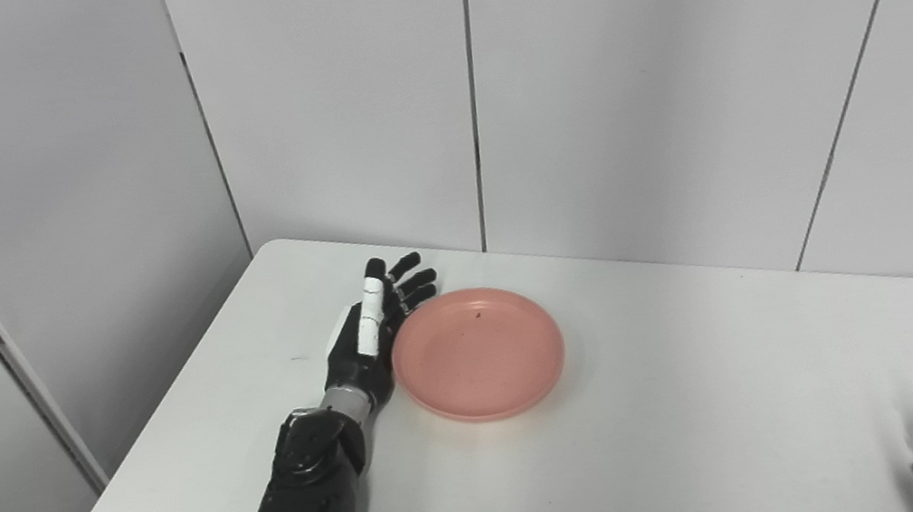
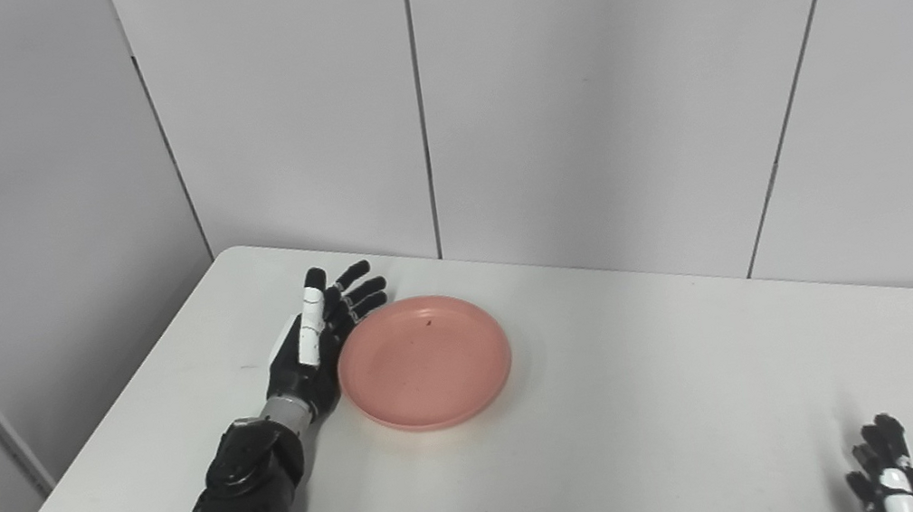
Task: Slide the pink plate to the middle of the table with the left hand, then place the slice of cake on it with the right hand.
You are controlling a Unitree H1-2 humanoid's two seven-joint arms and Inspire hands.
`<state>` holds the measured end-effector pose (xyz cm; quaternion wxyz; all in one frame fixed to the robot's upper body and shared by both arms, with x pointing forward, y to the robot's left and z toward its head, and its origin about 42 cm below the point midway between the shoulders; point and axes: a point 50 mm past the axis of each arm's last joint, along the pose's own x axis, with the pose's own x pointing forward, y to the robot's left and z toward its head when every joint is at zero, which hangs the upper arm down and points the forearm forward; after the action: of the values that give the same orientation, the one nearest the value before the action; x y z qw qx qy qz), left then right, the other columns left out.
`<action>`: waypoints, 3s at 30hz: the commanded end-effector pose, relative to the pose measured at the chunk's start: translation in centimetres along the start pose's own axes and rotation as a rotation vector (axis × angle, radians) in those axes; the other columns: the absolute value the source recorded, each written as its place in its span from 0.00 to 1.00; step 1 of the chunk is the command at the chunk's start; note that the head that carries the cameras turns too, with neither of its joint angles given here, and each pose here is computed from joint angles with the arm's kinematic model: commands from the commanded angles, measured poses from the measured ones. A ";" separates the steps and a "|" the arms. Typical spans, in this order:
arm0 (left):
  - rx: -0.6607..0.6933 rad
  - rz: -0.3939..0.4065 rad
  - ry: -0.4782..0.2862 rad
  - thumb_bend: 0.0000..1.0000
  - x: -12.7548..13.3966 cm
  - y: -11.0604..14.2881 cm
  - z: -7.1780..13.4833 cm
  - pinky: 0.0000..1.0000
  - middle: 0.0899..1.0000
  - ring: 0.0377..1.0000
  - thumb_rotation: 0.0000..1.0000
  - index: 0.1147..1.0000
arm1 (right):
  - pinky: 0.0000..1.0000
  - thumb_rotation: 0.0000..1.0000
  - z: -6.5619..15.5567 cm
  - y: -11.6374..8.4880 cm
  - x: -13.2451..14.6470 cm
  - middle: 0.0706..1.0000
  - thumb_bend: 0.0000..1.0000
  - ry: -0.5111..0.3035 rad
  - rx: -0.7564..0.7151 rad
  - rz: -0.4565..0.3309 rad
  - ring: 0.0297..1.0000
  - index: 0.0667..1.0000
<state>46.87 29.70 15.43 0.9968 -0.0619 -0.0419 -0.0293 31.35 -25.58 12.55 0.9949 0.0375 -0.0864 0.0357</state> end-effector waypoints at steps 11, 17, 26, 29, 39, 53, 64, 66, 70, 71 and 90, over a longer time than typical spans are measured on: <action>0.059 -0.144 0.089 0.89 -1.2 -4.4 -2.1 0.87 0.82 0.86 1.00 0.84 | 1.00 0.90 -0.8 0.5 -0.9 1.00 0.62 0.020 -0.004 -0.012 1.00 1.00; 0.123 -0.228 0.115 0.89 -1.8 -5.6 -2.6 0.88 0.85 0.89 1.00 0.86 | 1.00 0.89 -0.7 0.9 -0.9 1.00 0.63 0.016 -0.003 -0.023 1.00 1.00; 0.162 -0.321 0.135 0.87 -3.1 -7.5 -3.0 0.90 0.87 0.89 1.00 0.87 | 1.00 0.87 -0.2 1.8 -1.0 0.99 0.52 0.001 -0.028 -0.023 0.99 1.00; 0.158 -0.347 0.142 0.86 -3.7 -8.1 -3.2 0.90 0.87 0.89 1.00 0.87 | 1.00 0.88 0.0 2.2 -1.1 0.99 0.51 0.001 -0.036 -0.004 1.00 1.00; 0.067 -0.364 0.109 0.83 -5.8 -9.9 -3.1 0.91 0.86 0.90 1.00 0.86 | 1.00 0.88 0.1 4.5 -1.2 1.00 0.55 0.006 -0.048 0.003 0.99 1.00; -0.006 -0.368 0.112 0.82 -9.3 -11.6 -3.0 0.96 0.91 0.94 1.00 0.93 | 1.00 0.87 0.7 7.5 -0.2 0.99 0.63 0.003 -0.080 0.010 0.99 1.00; -0.069 -0.268 0.035 0.80 -10.8 -14.6 -3.9 1.00 0.97 1.00 1.00 0.98 | 1.00 0.90 1.1 7.5 0.7 0.99 0.65 -0.011 -0.115 0.006 0.99 1.00; -0.056 -0.249 0.010 0.81 -11.0 -15.0 -3.9 1.00 0.98 1.00 1.00 1.00 | 1.00 0.90 1.3 7.6 0.9 0.99 0.66 -0.018 -0.116 0.005 0.99 1.00; -0.044 -0.239 -0.011 0.81 -11.1 -15.6 -4.0 1.00 1.00 1.00 1.00 1.00 | 1.00 0.91 1.6 7.3 1.5 0.99 0.64 -0.030 -0.115 -0.010 0.99 1.00; -0.049 -0.237 -0.017 0.81 -11.1 -15.8 -4.0 1.00 1.00 1.00 1.00 1.00 | 0.99 0.90 1.8 7.2 1.7 0.99 0.63 -0.031 -0.117 -0.017 0.99 1.00; -0.014 -0.184 -0.045 0.73 -10.5 -15.8 -5.3 1.00 1.00 1.00 1.00 1.00 | 0.82 0.71 12.6 -3.0 5.8 0.94 0.62 -0.191 -0.637 -0.198 0.92 0.95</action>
<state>36.61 13.33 13.37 0.9863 -0.0607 -0.0902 -0.1237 35.02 -28.27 23.42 0.9523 -0.2466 -0.1585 -0.0846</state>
